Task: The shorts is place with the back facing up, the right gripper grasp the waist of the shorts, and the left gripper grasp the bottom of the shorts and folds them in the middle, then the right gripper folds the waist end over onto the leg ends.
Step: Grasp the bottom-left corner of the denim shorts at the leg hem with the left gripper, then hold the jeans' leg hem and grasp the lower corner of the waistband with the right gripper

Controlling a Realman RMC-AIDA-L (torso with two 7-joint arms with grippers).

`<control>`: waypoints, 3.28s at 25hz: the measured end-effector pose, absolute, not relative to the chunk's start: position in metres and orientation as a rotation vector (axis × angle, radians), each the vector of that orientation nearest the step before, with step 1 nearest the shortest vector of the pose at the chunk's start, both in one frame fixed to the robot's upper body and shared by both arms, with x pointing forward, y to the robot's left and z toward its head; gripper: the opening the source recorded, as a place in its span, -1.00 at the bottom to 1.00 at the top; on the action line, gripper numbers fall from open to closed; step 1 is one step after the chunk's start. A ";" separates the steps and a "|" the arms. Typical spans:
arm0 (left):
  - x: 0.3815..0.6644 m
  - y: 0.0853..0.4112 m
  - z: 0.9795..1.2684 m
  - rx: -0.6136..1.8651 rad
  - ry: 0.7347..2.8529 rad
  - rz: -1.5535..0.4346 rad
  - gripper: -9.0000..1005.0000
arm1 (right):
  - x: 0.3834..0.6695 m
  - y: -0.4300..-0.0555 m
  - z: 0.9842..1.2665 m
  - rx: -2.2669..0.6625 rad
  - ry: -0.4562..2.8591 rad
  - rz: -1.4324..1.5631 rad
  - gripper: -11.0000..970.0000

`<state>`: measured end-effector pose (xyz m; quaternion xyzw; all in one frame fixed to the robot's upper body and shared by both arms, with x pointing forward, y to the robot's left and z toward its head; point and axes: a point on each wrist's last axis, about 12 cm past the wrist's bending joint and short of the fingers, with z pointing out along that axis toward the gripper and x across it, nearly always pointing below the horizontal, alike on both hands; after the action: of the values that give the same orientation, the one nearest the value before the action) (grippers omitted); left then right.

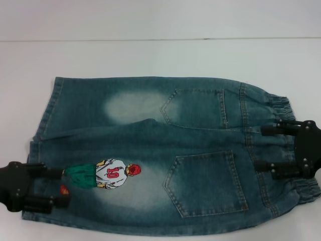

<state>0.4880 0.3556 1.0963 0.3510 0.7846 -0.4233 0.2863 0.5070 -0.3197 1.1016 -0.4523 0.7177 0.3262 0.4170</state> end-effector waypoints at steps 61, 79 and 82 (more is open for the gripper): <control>0.532 0.308 1.112 0.811 2.953 -0.625 0.83 | 0.519 -0.329 1.109 -1.169 1.808 0.688 0.92; 0.535 0.297 1.114 0.816 2.979 -0.542 0.12 | 0.520 -0.330 1.107 -1.151 1.818 0.667 0.92; 0.535 0.300 1.118 0.804 2.974 -0.531 -0.17 | 0.519 -0.330 1.107 -1.150 1.819 0.667 0.92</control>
<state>0.5354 0.2998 1.1179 0.2571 0.9513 -0.1699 0.0080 0.5192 -0.3299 1.1070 -0.4609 0.7288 0.2675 0.4299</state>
